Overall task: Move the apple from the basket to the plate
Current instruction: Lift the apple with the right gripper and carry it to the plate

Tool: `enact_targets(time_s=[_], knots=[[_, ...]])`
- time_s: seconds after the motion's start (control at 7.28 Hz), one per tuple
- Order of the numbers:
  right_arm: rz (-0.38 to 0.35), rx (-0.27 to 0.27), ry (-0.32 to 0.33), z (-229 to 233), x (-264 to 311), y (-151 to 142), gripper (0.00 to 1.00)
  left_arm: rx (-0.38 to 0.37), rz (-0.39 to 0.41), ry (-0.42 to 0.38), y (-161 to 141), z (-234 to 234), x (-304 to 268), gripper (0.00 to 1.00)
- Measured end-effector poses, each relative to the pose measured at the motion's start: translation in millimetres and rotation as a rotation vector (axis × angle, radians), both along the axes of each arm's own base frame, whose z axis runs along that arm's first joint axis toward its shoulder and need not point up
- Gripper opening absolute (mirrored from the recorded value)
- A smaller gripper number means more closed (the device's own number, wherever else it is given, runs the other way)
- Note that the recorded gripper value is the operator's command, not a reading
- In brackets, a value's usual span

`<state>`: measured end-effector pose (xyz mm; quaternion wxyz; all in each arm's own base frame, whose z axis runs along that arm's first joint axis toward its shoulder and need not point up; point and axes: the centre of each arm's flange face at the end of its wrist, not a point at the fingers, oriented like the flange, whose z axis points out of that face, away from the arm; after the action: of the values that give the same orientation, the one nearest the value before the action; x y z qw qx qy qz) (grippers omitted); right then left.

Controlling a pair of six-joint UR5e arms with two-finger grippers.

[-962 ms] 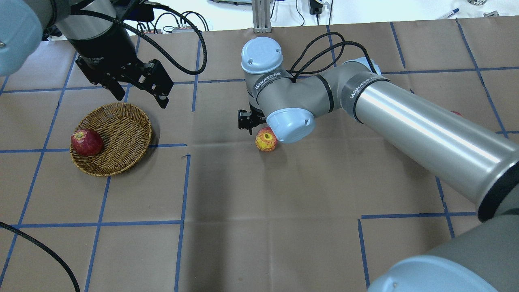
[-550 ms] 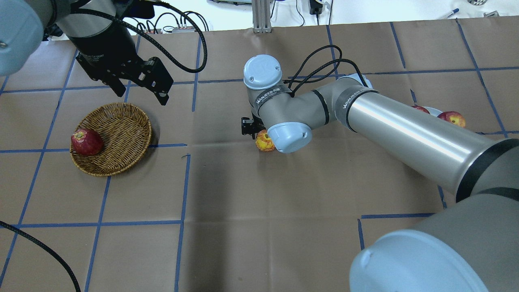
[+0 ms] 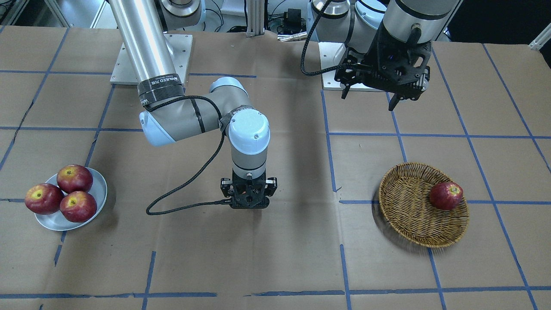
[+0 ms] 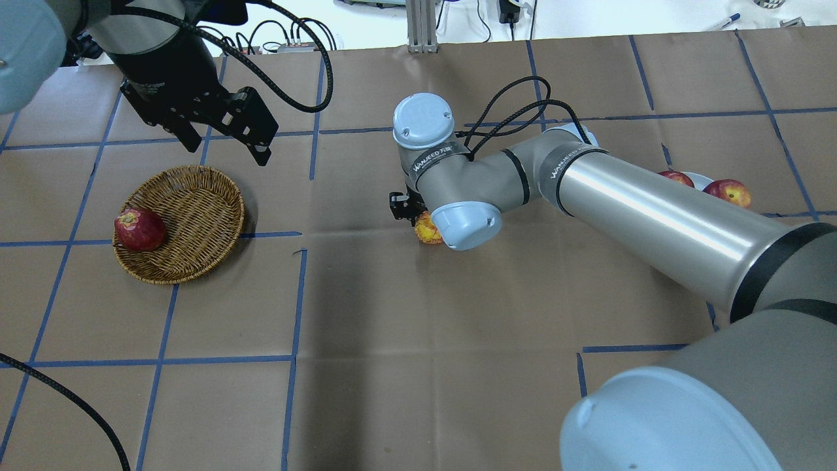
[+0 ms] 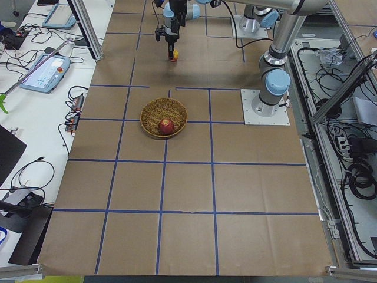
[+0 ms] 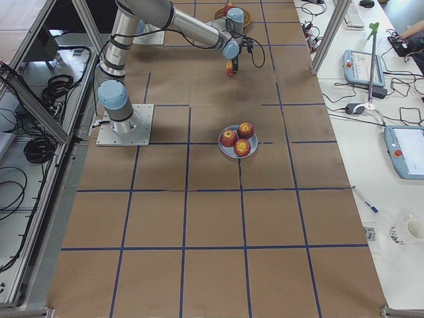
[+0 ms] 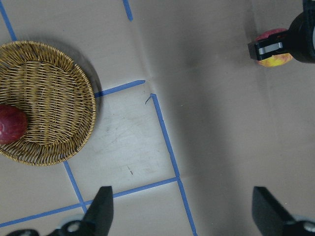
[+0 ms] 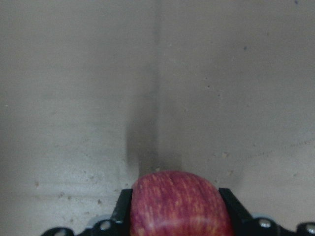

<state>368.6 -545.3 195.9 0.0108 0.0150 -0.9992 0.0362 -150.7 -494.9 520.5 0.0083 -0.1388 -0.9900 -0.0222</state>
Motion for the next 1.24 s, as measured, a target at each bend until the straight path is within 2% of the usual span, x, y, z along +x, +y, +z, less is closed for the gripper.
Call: enact_targets(time_s=[0.27, 0.55, 0.96, 1.24], knots=[[-0.008, -0.031, -0.015, 32.1, -4.0, -9.7, 0.56, 0.003, 0.0, 0.0, 1.4, 0.9, 0.1, 0.99], [-0.024, -0.034, -0.018, 112.9, -39.2, -16.2, 0.56, 0.003, 0.0, 0.0, 2.2, 1.4, 0.2, 0.99], [0.057, 0.006, 0.023, 198.1, -196.9, -31.7, 0.56, 0.007, 0.0, 0.0, 4.8, 2.3, 0.3, 0.99], [0.141, 0.033, 0.038, 209.2, -323.5, -42.4, 0.55, 0.011, 0.0, 0.0, 6.4, 1.3, 0.3, 0.99]])
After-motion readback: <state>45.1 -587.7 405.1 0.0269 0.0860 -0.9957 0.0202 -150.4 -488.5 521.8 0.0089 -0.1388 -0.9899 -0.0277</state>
